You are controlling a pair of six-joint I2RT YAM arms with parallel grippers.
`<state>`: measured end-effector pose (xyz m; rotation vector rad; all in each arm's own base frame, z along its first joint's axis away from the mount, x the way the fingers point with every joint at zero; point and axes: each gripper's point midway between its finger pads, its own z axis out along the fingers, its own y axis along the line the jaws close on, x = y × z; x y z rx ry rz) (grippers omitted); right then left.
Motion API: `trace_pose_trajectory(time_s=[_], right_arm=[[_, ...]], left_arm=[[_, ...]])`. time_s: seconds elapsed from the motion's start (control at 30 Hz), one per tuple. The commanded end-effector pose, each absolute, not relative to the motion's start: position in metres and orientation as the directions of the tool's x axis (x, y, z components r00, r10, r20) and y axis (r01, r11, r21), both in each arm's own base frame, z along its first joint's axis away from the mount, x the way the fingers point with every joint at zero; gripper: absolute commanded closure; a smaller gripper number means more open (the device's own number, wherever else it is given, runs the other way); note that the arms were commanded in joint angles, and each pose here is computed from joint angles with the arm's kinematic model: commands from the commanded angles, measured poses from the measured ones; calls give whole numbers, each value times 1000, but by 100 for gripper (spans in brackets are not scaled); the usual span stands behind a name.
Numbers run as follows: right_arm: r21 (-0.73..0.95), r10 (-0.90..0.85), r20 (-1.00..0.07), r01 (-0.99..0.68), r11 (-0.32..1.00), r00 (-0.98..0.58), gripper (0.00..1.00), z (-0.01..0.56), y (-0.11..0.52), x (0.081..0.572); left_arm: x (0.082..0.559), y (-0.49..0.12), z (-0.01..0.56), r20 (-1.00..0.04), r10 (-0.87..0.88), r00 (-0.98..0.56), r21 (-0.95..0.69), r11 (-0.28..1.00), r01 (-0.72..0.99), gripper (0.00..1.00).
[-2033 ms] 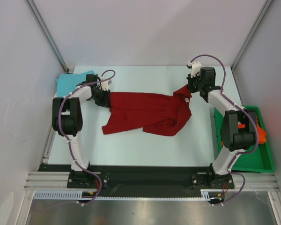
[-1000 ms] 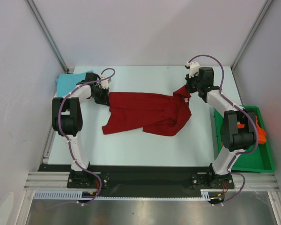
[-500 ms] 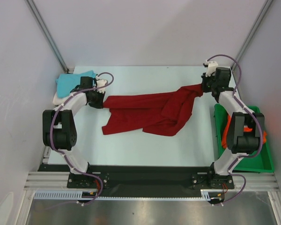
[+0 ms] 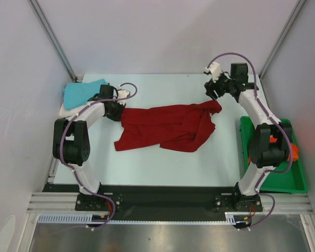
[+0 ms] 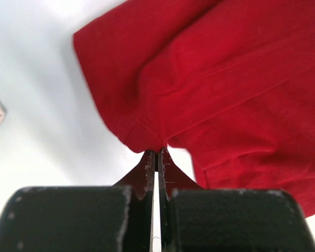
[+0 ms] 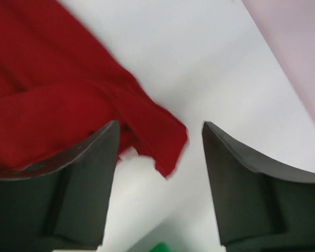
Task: Fold and stack the t-shirts
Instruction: Flatten the tshirt out
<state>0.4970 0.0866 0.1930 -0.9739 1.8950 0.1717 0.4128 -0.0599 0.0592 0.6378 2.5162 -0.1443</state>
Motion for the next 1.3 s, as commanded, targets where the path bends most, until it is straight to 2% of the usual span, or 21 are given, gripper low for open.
trace_pose_trajectory(time_s=[0.0, 0.03, 0.07, 0.1, 0.13, 0.17, 0.2, 0.27, 0.3, 0.37, 0.5, 0.8, 1.27], right_arm=[[-233, -615, -789, -929, 288, 7, 29, 204, 153, 455], [-205, -604, -796, -952, 227, 27, 27, 211, 171, 448], [-142, -627, -779, -976, 162, 9, 26, 182, 180, 450], [10, -657, -748, -993, 121, -88, 26, 169, 182, 421], [-51, -661, -751, -997, 64, -4, 27, 196, 200, 432], [-9, -692, -722, -999, 41, -22, 34, 187, 203, 429], [131, -731, -674, -991, 26, -108, 38, 156, 206, 417], [135, -783, -618, -991, -22, -67, 39, 135, 214, 410], [70, -787, -613, -989, -133, 62, 40, 136, 215, 403], [103, -836, -532, -970, -221, 133, 42, 110, 217, 383], [149, -848, -489, -939, -311, 203, 43, 93, 219, 357], [211, -869, -443, -916, -340, 221, 47, 77, 217, 338], [229, -877, -436, -918, -324, 200, 49, 65, 223, 344]], left_arm=[[420, -68, 64, -532, 461, -710, 68, 859, 507, 100], [419, -68, 63, -527, 468, -709, 74, 857, 510, 100], [419, -70, 63, -527, 470, -708, 77, 856, 511, 100], [417, -70, 62, -523, 475, -708, 81, 854, 514, 100], [417, -70, 63, -523, 477, -707, 81, 853, 515, 100], [417, -70, 62, -524, 477, -706, 86, 854, 513, 100], [415, -69, 60, -518, 479, -709, 86, 854, 513, 99], [414, -67, 60, -517, 483, -707, 97, 853, 512, 100], [413, -66, 58, -512, 484, -710, 99, 854, 511, 100], [412, -66, 58, -513, 486, -707, 104, 853, 511, 100], [410, -63, 56, -506, 490, -710, 112, 853, 509, 100], [412, -63, 54, -505, 485, -714, 112, 857, 503, 100], [412, -62, 50, -497, 482, -722, 111, 860, 498, 100]])
